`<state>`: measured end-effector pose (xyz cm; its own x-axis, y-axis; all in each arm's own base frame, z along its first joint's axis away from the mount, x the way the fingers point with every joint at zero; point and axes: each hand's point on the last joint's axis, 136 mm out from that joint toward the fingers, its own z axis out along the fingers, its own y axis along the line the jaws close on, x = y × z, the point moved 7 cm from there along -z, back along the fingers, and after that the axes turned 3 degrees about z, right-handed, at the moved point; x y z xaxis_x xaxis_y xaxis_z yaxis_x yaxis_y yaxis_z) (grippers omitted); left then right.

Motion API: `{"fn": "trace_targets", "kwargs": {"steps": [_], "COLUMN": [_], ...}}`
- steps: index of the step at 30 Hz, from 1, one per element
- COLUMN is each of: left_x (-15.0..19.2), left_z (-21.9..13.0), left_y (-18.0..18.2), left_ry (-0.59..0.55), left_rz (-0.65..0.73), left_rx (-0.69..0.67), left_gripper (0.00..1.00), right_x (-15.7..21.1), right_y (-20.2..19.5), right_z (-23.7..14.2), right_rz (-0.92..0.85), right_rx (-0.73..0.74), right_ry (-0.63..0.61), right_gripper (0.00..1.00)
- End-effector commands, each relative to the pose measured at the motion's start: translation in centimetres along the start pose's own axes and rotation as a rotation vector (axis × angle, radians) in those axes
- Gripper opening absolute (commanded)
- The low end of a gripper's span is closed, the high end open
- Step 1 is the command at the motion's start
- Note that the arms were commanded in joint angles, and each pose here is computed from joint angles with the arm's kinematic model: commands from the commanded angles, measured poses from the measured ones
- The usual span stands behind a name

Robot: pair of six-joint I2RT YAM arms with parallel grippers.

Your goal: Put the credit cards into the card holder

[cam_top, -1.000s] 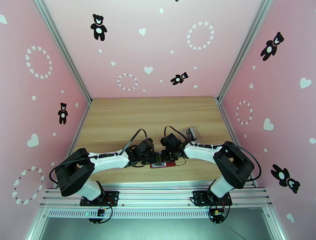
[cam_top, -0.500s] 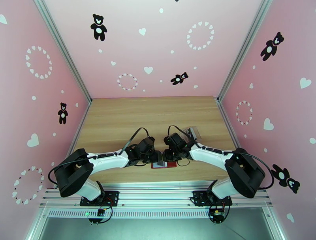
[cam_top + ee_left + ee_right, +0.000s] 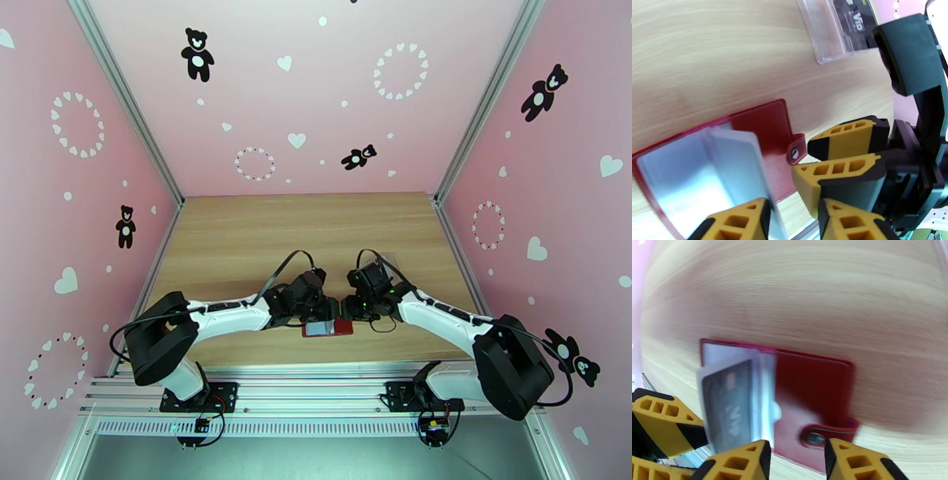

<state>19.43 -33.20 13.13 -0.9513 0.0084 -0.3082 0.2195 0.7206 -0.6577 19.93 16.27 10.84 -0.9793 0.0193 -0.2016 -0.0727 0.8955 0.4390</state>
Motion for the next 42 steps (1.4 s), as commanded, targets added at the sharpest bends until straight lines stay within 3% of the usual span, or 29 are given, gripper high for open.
{"fn": "trace_targets", "kwargs": {"steps": [1,12,25,35,42], "left_x": [0.3,0.6,3.6,4.2,4.2], "left_z": [0.3,-0.7,-1.5,-0.8,-1.0], "left_y": [-1.3,0.3,7.3,8.3,8.3], "left_ry": [0.010,-0.026,-0.048,-0.027,-0.029], "left_rz": [0.035,0.035,-0.070,-0.080,-0.075], "left_rx": [0.031,-0.060,-0.320,-0.344,-0.340], "left_gripper": [0.38,0.39,0.34,0.29,0.28], "right_x": [0.1,0.3,-0.2,-0.1,-0.7], "right_y": [0.0,0.1,2.2,3.0,3.7], "right_z": [-1.0,-0.9,1.3,2.8,0.6], "right_rz": [-0.006,-0.006,-0.033,-0.038,-0.063], "right_rx": [-0.029,-0.059,-0.064,-0.074,-0.063], "right_ry": [-0.015,-0.013,0.039,0.066,0.005], "right_gripper": [0.46,0.49,0.48,0.43,0.42]}}
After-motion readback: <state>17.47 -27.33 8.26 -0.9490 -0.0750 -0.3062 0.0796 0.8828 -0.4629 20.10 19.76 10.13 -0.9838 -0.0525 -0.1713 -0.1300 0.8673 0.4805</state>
